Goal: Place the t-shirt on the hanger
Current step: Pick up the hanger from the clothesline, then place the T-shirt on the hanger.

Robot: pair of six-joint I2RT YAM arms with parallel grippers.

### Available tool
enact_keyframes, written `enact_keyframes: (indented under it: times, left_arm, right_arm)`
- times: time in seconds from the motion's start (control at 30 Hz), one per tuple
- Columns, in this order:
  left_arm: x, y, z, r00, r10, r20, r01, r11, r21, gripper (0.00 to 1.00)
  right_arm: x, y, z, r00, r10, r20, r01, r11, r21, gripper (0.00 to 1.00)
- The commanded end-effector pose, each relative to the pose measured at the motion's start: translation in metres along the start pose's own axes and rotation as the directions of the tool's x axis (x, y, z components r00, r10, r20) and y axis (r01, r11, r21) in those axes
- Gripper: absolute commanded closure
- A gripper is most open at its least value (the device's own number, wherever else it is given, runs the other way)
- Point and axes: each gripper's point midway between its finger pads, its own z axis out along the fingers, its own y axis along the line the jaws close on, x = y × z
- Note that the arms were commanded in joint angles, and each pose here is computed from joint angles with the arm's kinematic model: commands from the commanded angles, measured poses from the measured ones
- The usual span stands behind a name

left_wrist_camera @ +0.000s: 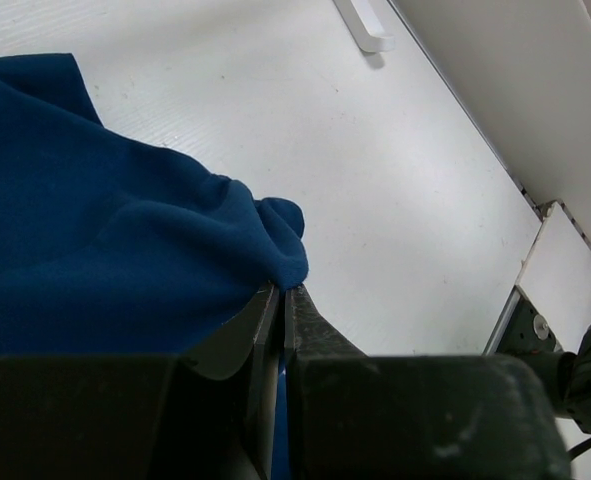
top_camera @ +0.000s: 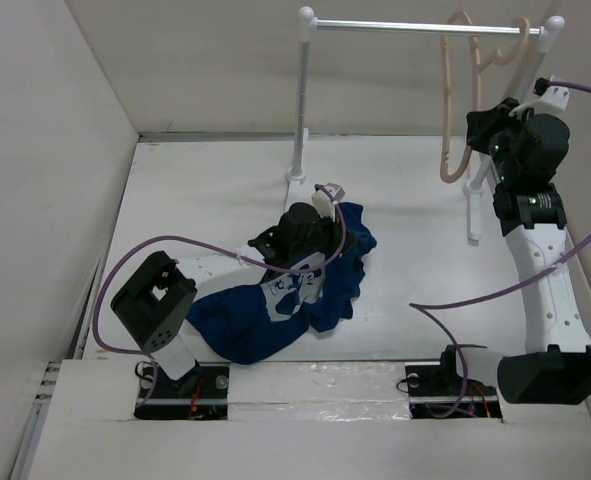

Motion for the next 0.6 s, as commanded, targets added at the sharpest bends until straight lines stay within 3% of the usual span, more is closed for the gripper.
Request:
enact_keyframes:
  times: [0.0, 0.2, 0.33, 0.37, 0.57]
  left_arm:
    - [-0.034, -0.014, -0.01, 0.994, 0.011, 0.105, -0.015, 0.999, 0.042, 1.0]
    - [-0.049, 0.01, 0.002, 0.992, -0.016, 0.126, 0.018, 1.0, -0.008, 1.0]
    - [-0.065, 0.026, 0.008, 0.988, -0.04, 0.151, 0.046, 0.998, -0.038, 1.0]
    - [-0.066, 0.03, 0.01, 0.988, -0.046, 0.15, 0.052, 0.998, -0.04, 1.0]
    - [-0.097, 0.055, 0.015, 0.978, -0.077, 0.191, 0.091, 0.994, -0.064, 1.0]
  right_arm:
    - [-0.008, 0.02, -0.02, 0.996, 0.052, 0.068, -0.046, 0.996, -0.083, 1.0]
    - [0.049, 0.049, -0.071, 0.991, 0.122, -0.05, -0.13, 0.961, -0.242, 1.0]
    - [0.13, 0.04, -0.123, 0.963, 0.172, -0.21, -0.225, 0.939, -0.261, 1.0]
    - [0.122, 0.046, -0.147, 0.967, 0.185, -0.177, -0.232, 0.924, -0.303, 1.0]
    - [0.16, 0.046, -0.215, 0.936, 0.184, -0.301, -0.287, 0.893, -0.347, 1.0]
